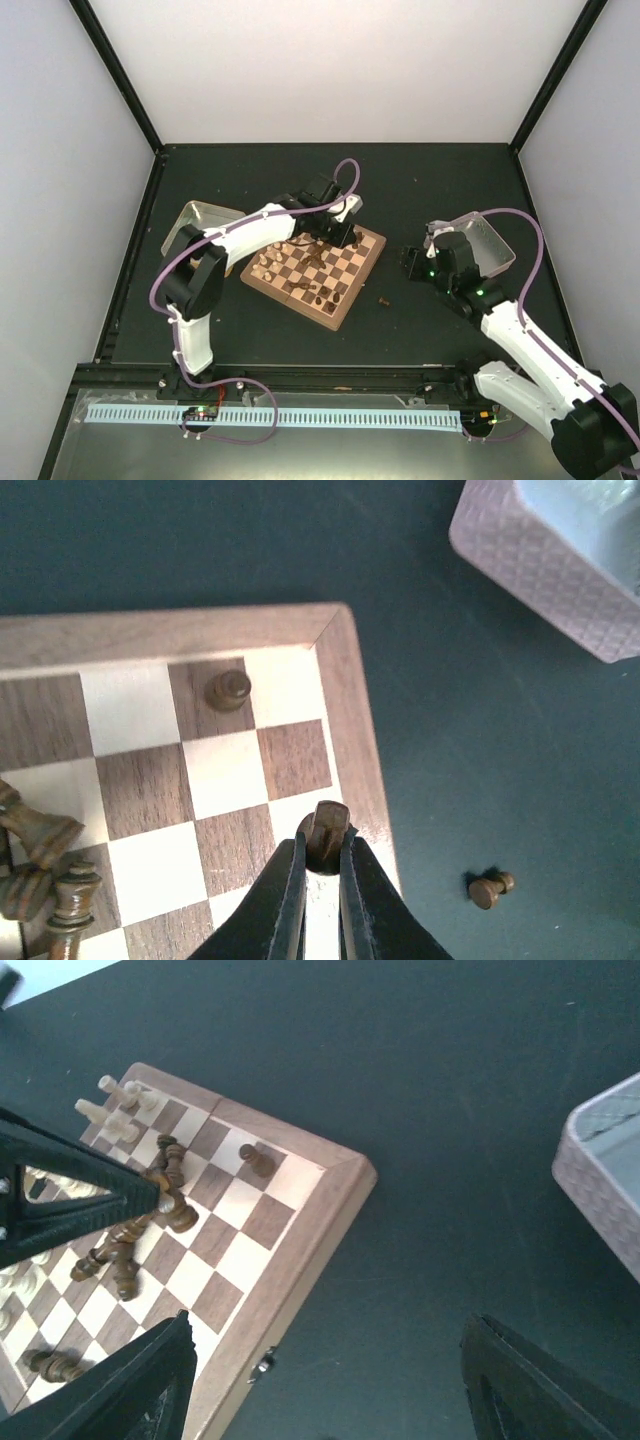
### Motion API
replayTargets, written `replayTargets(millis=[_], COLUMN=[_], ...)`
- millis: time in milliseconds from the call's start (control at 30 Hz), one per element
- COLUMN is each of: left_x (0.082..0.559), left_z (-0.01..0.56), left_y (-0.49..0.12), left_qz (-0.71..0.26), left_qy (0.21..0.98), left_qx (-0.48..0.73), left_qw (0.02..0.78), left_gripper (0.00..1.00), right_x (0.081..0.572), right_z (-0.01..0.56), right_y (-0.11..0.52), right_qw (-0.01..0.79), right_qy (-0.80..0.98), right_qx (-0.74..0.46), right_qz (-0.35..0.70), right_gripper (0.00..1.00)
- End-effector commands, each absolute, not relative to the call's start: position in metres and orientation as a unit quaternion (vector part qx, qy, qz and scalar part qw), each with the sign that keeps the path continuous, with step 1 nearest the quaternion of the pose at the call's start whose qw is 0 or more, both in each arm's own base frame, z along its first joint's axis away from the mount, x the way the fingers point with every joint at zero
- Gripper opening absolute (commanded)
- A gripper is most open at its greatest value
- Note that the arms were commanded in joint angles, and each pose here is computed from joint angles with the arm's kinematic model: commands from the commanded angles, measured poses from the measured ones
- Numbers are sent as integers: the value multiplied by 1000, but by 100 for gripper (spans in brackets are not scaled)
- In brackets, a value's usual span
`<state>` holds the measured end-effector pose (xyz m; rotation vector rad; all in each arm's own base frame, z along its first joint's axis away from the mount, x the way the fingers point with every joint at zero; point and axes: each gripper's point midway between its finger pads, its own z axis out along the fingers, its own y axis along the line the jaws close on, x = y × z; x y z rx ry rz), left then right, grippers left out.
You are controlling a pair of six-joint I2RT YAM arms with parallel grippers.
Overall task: Set up the chess pieces on the board
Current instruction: Place the chess piece on the chessboard.
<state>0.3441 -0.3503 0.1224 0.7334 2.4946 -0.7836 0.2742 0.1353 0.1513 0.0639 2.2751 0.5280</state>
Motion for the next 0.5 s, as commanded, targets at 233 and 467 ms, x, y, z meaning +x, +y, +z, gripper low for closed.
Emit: replayTargets(millis=[233,467], left_x=[341,353], left_z=[96,88], left_y=[-365,-370], left_qz=[-288,-281], left_qy=[921,932], left_qx=[226,187], left_qw=[133,134], left_gripper=[2,2], right_x=[265,265], right_z=[160,166], right_y=[104,103], right_qw=[413,414], right_qy=[894,895], right_qx=[65,65], right_qz=[160,155], right_gripper=[77,77])
